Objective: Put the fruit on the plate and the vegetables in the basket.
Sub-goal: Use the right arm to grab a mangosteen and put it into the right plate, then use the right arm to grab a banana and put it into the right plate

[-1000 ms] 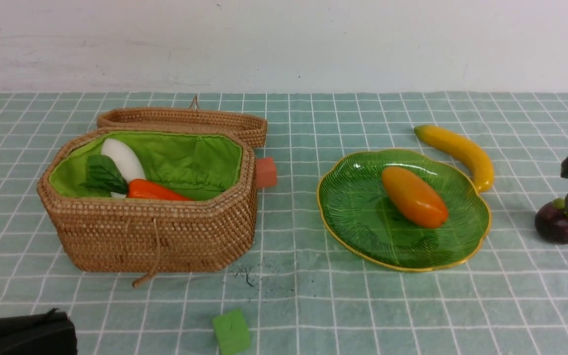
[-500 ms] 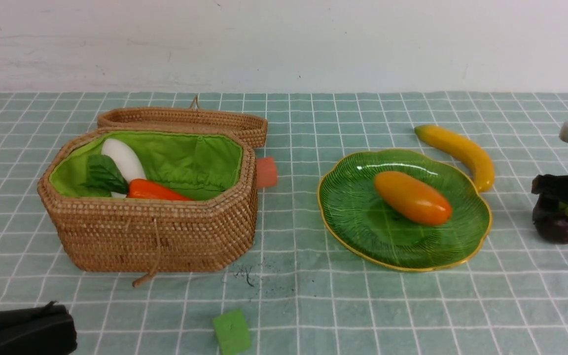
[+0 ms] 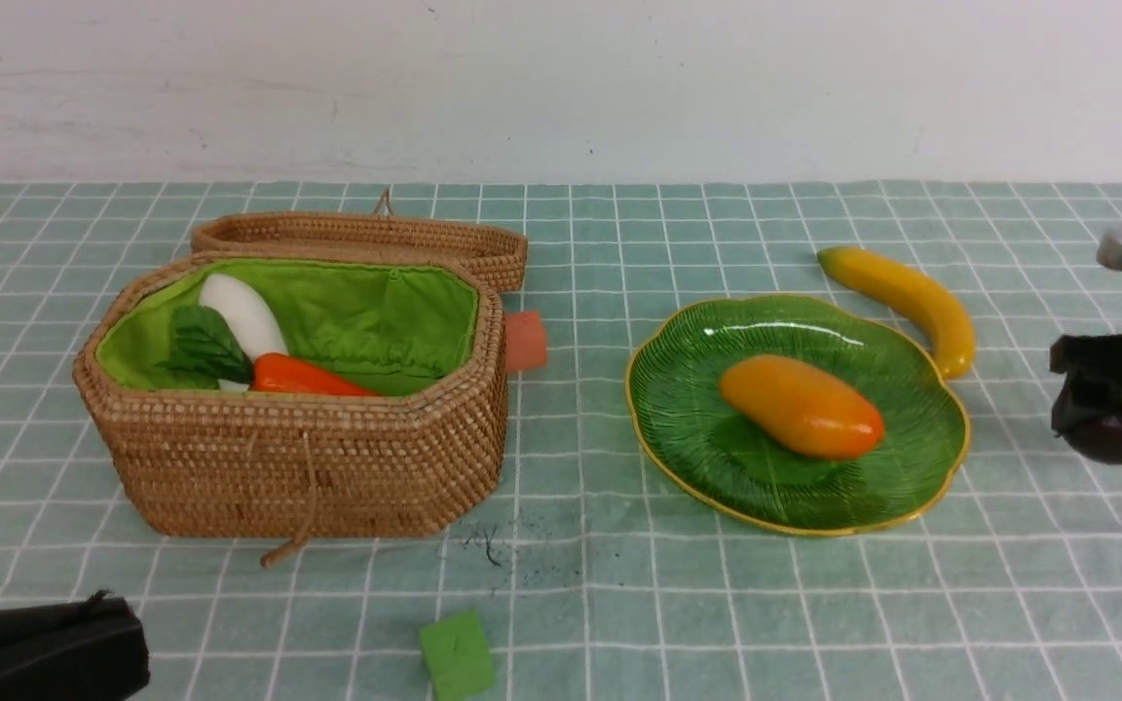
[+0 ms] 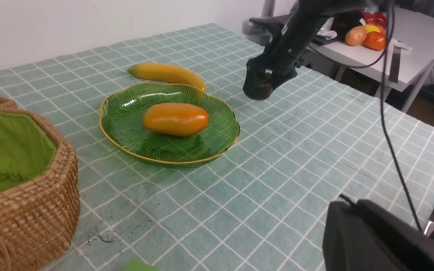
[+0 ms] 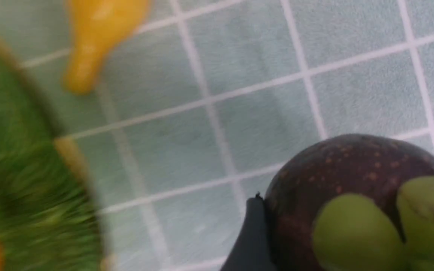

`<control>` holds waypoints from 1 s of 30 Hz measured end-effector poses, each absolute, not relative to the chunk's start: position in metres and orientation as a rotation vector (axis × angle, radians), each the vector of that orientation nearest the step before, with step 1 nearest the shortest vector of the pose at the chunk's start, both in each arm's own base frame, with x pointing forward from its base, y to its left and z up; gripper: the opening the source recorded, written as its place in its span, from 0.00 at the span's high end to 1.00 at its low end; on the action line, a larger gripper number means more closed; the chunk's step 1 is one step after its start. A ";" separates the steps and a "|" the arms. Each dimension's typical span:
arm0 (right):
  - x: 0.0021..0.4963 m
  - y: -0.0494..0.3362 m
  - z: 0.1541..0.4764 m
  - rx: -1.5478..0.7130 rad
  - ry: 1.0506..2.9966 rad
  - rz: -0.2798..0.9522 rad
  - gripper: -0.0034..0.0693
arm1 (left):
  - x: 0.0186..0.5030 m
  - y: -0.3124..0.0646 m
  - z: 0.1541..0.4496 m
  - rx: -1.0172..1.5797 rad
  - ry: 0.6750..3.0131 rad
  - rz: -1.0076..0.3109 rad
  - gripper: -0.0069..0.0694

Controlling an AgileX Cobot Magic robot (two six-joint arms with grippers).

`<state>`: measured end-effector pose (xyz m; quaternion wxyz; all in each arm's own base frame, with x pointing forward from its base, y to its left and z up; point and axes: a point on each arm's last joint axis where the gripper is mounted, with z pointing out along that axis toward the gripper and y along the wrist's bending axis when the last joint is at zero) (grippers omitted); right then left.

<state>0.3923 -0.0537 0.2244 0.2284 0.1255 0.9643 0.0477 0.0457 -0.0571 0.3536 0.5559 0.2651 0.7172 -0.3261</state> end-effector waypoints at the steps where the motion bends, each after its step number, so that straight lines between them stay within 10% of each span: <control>1: 0.390 -0.042 0.235 0.321 2.632 0.157 0.15 | 0.046 -0.057 0.354 0.627 1.692 -0.766 0.90; 8: 0.380 0.038 0.251 0.093 2.603 0.278 0.15 | 0.047 -0.056 0.353 0.640 1.682 -0.728 0.90; 19: 0.389 0.050 0.223 0.057 2.645 0.263 0.02 | 0.047 -0.056 0.353 0.643 1.685 -0.721 0.90; 30: 0.410 0.040 0.301 0.000 2.524 0.104 0.20 | 0.048 -0.057 0.357 0.627 1.643 -0.730 0.89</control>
